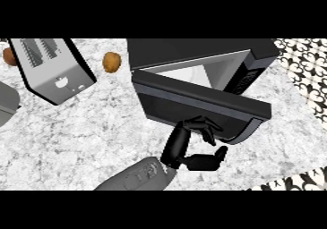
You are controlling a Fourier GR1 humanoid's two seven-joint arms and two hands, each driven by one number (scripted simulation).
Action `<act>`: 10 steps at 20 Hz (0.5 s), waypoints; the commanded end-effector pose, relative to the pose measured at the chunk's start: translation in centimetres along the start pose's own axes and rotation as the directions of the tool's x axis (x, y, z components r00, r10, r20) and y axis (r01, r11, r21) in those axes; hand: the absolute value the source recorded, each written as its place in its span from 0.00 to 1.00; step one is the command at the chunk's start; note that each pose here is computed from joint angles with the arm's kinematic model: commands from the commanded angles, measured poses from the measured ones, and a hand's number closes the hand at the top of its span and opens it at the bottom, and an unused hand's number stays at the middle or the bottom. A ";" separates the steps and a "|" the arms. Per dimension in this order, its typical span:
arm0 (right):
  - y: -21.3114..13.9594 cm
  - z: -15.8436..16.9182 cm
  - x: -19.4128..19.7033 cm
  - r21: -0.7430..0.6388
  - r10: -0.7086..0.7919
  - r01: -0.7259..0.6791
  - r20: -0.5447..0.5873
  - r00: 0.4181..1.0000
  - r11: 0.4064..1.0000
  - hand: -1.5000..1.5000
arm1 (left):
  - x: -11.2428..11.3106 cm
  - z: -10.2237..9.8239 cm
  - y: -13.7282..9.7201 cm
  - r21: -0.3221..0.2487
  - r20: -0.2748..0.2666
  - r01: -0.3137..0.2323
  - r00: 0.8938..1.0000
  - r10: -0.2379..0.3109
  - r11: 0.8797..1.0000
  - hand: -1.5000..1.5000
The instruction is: Pick up the milk, place it into the microwave and close the microwave
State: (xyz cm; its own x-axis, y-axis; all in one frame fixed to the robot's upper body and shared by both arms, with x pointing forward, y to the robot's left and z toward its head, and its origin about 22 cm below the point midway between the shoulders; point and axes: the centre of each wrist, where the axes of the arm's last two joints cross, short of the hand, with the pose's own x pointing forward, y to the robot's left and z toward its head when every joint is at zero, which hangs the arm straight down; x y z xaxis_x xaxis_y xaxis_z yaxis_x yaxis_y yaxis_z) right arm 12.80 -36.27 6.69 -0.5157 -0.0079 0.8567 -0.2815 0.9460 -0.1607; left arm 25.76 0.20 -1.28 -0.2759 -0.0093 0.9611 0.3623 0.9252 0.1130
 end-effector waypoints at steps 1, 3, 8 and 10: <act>-1.3 -1.4 1.2 0.039 0.049 -0.050 0.033 0.998 0.998 0.00 | 1.1 -2.0 0.3 0.066 -0.016 -0.005 1.000 0.006 0.998 0.00; -2.1 -1.9 1.9 0.032 0.116 -0.118 0.059 0.992 0.993 0.00 | 1.4 -3.1 0.7 0.112 -0.028 0.011 1.000 -0.008 0.994 0.00; -4.9 -4.5 5.5 0.047 0.421 -0.429 0.125 0.898 0.902 1.00 | 1.8 -4.4 1.5 0.206 -0.054 -0.015 0.998 0.027 0.978 0.00; -5.4 -4.8 5.6 0.032 0.444 -0.452 0.127 0.887 0.892 1.00 | 2.2 -4.8 1.7 0.238 -0.035 -0.036 0.998 0.045 0.971 0.00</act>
State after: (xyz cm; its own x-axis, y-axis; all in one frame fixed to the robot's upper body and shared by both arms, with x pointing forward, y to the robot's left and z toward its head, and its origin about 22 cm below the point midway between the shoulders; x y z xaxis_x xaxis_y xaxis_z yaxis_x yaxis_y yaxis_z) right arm 14.77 -39.22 13.00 -0.6573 0.2925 0.6945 -0.1128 0.8731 -0.4744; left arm 28.76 -0.15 0.94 -0.2230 -0.0132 0.9747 0.2161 0.9743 0.0626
